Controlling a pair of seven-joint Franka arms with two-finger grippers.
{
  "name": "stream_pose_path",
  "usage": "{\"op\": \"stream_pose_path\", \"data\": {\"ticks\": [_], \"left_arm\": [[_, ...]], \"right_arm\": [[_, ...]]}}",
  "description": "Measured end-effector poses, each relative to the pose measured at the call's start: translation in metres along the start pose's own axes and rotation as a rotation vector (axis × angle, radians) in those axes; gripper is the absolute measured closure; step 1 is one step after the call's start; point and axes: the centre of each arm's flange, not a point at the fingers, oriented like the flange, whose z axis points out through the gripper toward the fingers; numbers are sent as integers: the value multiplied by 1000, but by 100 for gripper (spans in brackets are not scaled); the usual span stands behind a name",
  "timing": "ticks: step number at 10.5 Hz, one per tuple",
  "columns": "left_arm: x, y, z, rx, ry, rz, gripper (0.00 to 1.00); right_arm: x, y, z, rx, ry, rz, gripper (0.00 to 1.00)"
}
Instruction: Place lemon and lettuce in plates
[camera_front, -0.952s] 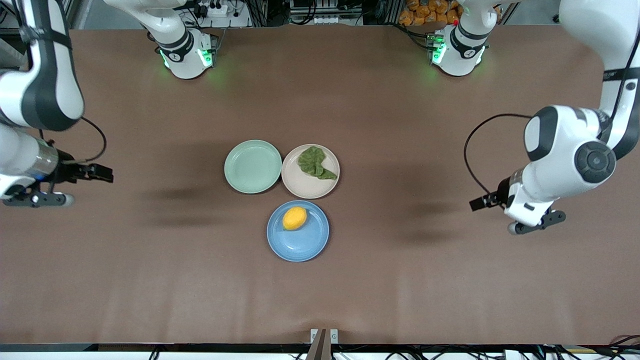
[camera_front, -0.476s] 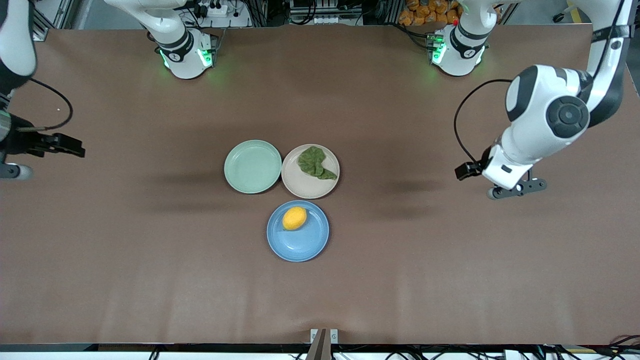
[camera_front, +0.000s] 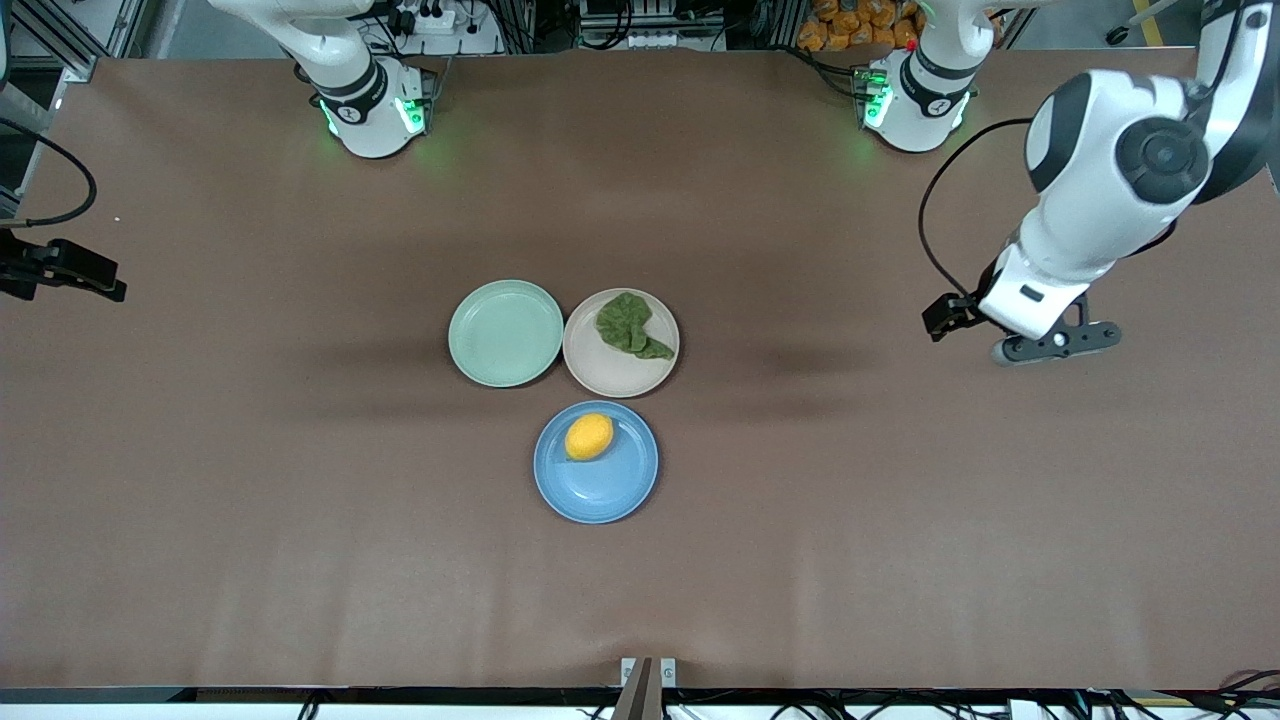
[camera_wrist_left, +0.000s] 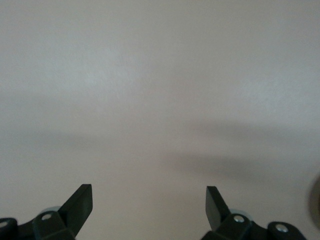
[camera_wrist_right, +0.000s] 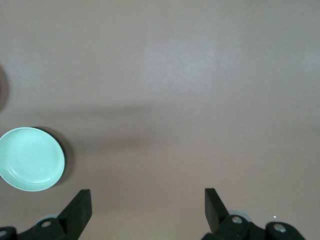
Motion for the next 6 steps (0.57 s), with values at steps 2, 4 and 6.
{"op": "stream_pose_path", "data": {"ticks": [2,4,6], "left_arm": [[8,-3,-37,-15,57,-2,0],[8,6,-65,-14,52,13,0],[7,14,-98,-14,48,26,0]], "right_arm": [[0,-2,-2,0,5,4,0],[0,-3,-4,0,9,10,0],[1,-9,-7,1,15,5,0]]}}
